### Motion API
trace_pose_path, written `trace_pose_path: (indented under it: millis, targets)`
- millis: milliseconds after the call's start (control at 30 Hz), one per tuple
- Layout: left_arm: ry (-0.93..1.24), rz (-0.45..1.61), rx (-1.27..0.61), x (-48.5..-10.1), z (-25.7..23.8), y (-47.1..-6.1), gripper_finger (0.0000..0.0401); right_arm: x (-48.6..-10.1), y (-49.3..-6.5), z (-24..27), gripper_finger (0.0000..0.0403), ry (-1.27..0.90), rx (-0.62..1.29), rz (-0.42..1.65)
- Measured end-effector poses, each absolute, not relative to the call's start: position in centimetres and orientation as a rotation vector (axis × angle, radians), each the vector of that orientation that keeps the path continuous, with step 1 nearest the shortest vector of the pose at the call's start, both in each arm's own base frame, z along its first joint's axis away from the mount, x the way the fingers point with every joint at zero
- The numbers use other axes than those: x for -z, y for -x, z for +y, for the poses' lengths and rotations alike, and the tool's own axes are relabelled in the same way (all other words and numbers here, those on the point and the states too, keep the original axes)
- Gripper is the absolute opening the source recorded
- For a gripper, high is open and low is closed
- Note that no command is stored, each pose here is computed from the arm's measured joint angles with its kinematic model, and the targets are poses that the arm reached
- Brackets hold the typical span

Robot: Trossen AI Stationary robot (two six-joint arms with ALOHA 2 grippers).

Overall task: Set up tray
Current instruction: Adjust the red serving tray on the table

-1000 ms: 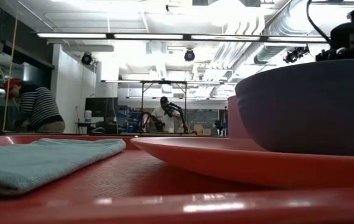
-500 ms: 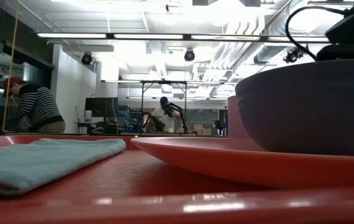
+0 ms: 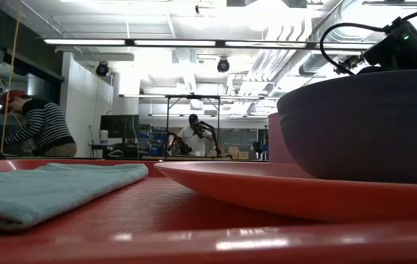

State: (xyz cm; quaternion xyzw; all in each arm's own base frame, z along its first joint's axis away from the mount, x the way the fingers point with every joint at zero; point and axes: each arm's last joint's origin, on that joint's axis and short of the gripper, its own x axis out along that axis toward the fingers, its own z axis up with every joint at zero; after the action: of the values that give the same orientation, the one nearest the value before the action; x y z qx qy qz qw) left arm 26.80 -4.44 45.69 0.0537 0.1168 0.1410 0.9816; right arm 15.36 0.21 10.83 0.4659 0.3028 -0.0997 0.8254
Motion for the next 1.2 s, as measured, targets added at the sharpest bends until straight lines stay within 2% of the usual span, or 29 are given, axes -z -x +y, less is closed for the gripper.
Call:
trace_pose_path:
  millis: [267, 567, 867, 1000, 1200]
  targets:
    - [-0.106, 0.235, -0.285, -45.7, -4.4, -26.8, 0.02, -10.6, -16.1, -0.3, 0.0176, -0.985, 0.219, 0.63]
    - [-0.105, 0.234, -0.285, -45.7, -4.4, -26.7, 0.02, -10.9, -18.6, -0.4, 0.0152, -0.912, 0.229, 0.693]
    - [-0.101, 0.226, -0.286, -46.0, -4.3, -26.3, 0.02, -10.3, -18.7, -0.5, 0.0131, -0.927, 0.278, 0.72]
    - [-0.102, 0.227, -0.286, -46.0, -4.3, -26.4, 0.02, -10.3, -18.7, -0.5, 0.0109, -0.938, 0.306, 0.715]
    - [-0.103, 0.228, -0.286, -45.9, -4.3, -26.4, 0.02, -10.3, -18.7, -0.5, 0.0046, -0.948, 0.321, 0.711]
